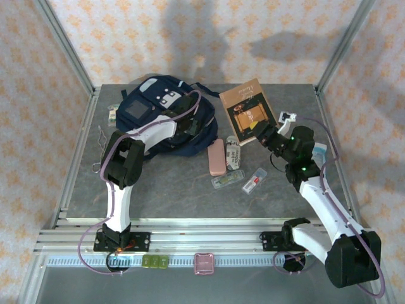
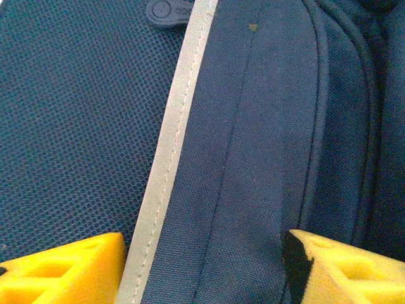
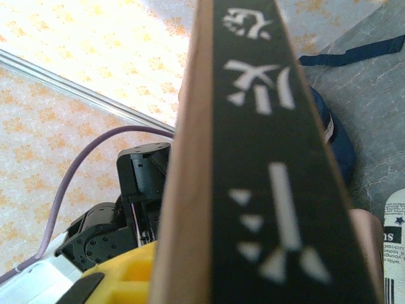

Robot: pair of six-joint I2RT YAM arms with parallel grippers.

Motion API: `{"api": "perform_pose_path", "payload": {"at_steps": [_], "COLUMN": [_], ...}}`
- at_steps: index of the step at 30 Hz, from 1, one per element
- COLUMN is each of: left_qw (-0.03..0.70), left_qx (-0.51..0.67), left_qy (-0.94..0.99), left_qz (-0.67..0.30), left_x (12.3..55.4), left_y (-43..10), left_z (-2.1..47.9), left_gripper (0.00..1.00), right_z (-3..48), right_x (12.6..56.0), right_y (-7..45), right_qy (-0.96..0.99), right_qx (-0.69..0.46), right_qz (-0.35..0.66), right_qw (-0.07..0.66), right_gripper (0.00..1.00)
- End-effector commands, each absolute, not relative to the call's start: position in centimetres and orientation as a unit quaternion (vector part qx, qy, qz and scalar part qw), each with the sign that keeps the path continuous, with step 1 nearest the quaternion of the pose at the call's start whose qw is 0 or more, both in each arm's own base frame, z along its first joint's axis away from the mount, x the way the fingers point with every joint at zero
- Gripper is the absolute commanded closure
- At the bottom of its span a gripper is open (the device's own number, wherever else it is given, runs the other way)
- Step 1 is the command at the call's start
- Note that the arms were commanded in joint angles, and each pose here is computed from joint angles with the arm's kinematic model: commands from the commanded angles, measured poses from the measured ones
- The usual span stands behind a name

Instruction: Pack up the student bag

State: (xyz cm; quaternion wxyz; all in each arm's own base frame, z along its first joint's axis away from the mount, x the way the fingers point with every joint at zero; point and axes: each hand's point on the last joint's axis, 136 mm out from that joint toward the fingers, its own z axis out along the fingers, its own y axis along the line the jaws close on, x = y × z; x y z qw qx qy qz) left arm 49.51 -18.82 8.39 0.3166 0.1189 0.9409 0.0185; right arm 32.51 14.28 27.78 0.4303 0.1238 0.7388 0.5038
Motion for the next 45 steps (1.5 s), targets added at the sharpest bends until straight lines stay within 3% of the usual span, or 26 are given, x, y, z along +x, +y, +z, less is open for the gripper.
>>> {"api": "perform_pose_path", "payload": {"at_steps": [1, 4, 10, 15, 23, 26, 30, 32, 34, 36, 40, 45], "left_qw": [0.306, 0.295, 0.318, 0.313, 0.314, 0.316, 0.305, 0.299, 0.3, 0.304, 0.329, 0.397], "left_qx": [0.155, 0.161, 0.175, 0.178, 0.156, 0.152, 0.157, 0.161, 0.163, 0.163, 0.159, 0.138], "left_qy": [0.939, 0.941, 0.931, 0.932, 0.923, 0.92, 0.924, 0.926, 0.927, 0.926, 0.921, 0.903], "left_qz": [0.013, 0.036, -0.043, -0.034, 0.16, 0.177, 0.169, 0.163, 0.159, 0.154, 0.137, 0.088], "left_x": [48.2, 48.1, 47.2, 47.3, 49.1, 49.5, 49.7, 49.7, 49.8, 50.0, 50.6, 50.9], "left_y": [-20.0, -19.5, -21.9, -21.6, -17.1, -16.7, -17.2, -17.5, -17.7, -17.9, -18.5, -19.5], "left_z": [8.1, 7.2, 9.1, 9.1, 7.2, 6.5, 4.8, 4.1, 4.1, 4.8, 8.4, 16.2], "left_gripper": [0.3, 0.3, 0.29, 0.29, 0.39, 0.4, 0.34, 0.44, 0.81, 1.0, 1.0, 1.0], "right_z": [31.1, 31.0, 30.6, 30.5, 30.9, 30.8, 30.8, 30.8, 30.7, 30.5, 29.4, 27.1], "right_x": [32.5, 32.5, 32.5, 32.6, 32.5, 32.5, 32.4, 32.4, 32.4, 32.4, 32.5, 32.9], "right_y": [14.3, 14.4, 14.5, 14.7, 14.7, 14.7, 14.7, 14.7, 14.6, 14.5, 14.3, 13.8], "right_qy": [0.702, 0.702, 0.704, 0.702, 0.699, 0.699, 0.7, 0.7, 0.701, 0.704, 0.713, 0.731], "right_qx": [0.089, 0.089, 0.092, 0.09, 0.089, 0.089, 0.09, 0.09, 0.09, 0.092, 0.1, 0.124], "right_qz": [0.523, 0.525, 0.527, 0.533, 0.537, 0.536, 0.536, 0.535, 0.532, 0.528, 0.519, 0.498], "right_qw": [0.475, 0.473, 0.468, 0.464, 0.464, 0.464, 0.464, 0.464, 0.466, 0.466, 0.461, 0.449], "right_gripper": [1.0, 1.0, 1.0, 1.0, 1.0, 1.0, 1.0, 1.0, 1.0, 1.0, 1.0, 1.0]}}
